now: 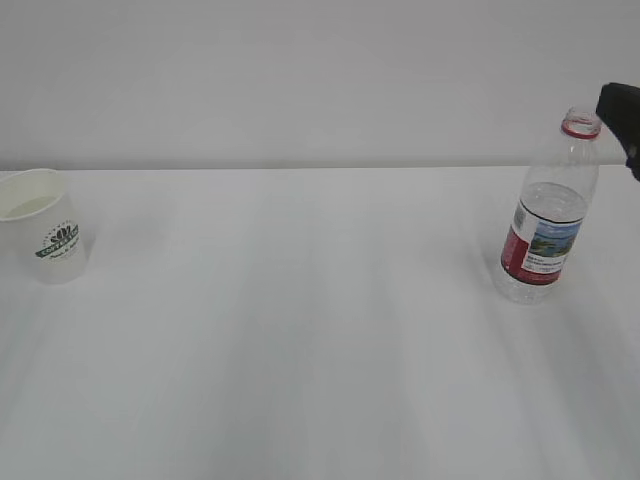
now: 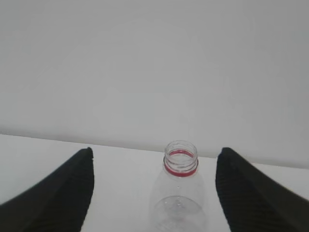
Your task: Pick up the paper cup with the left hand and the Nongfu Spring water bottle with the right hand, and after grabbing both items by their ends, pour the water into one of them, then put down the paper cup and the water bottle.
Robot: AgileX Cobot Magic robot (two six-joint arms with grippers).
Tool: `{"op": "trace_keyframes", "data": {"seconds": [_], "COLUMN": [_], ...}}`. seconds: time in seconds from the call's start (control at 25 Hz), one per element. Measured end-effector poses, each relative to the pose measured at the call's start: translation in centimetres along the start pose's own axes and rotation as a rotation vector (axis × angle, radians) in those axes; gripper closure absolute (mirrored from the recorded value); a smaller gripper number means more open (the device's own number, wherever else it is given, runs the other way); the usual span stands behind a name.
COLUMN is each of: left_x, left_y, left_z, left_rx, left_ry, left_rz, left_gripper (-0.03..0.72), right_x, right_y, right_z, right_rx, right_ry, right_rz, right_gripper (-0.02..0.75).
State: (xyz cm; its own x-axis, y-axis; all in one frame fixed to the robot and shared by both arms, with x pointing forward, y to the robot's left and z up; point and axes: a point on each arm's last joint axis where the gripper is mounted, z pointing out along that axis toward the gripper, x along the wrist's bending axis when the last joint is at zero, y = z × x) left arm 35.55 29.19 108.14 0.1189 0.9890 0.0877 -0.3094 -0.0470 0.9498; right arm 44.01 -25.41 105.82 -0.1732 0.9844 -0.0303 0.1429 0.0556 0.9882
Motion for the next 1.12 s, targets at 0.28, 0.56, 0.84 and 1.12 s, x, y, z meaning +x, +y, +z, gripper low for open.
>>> {"op": "trace_keyframes", "data": {"seconds": [0.28, 0.56, 0.84, 1.12], "left_x": [-0.3, -0.5, -0.1, 0.1], "left_y": [0.8, 1.7, 4.1, 5.2], "left_z": [-1.3, -2.9, -4.2, -5.4], "left_rx": [-0.016, -0.039, -0.055, -0.054], "left_ry": [0.0, 0.027, 0.1, 0.121], "left_rz": [-0.004, 0.006, 0.005, -0.011], "left_gripper": [0.162, 0.162, 0.162, 0.162], "right_x": [-0.3, -0.9, -1.0, -0.9], "right_y": [0.1, 0.2, 0.8, 1.3], "right_z": [-3.0, -5.1, -7.2, -9.4], "right_rx": [-0.062, -0.105, -0.142, -0.186], "right_ry": [-0.011, -0.054, -0.046, -0.028], "right_rz": [-0.039, -0.067, -0.123, -0.154], "right_gripper": [0.148, 0.193, 0.202, 0.203]}}
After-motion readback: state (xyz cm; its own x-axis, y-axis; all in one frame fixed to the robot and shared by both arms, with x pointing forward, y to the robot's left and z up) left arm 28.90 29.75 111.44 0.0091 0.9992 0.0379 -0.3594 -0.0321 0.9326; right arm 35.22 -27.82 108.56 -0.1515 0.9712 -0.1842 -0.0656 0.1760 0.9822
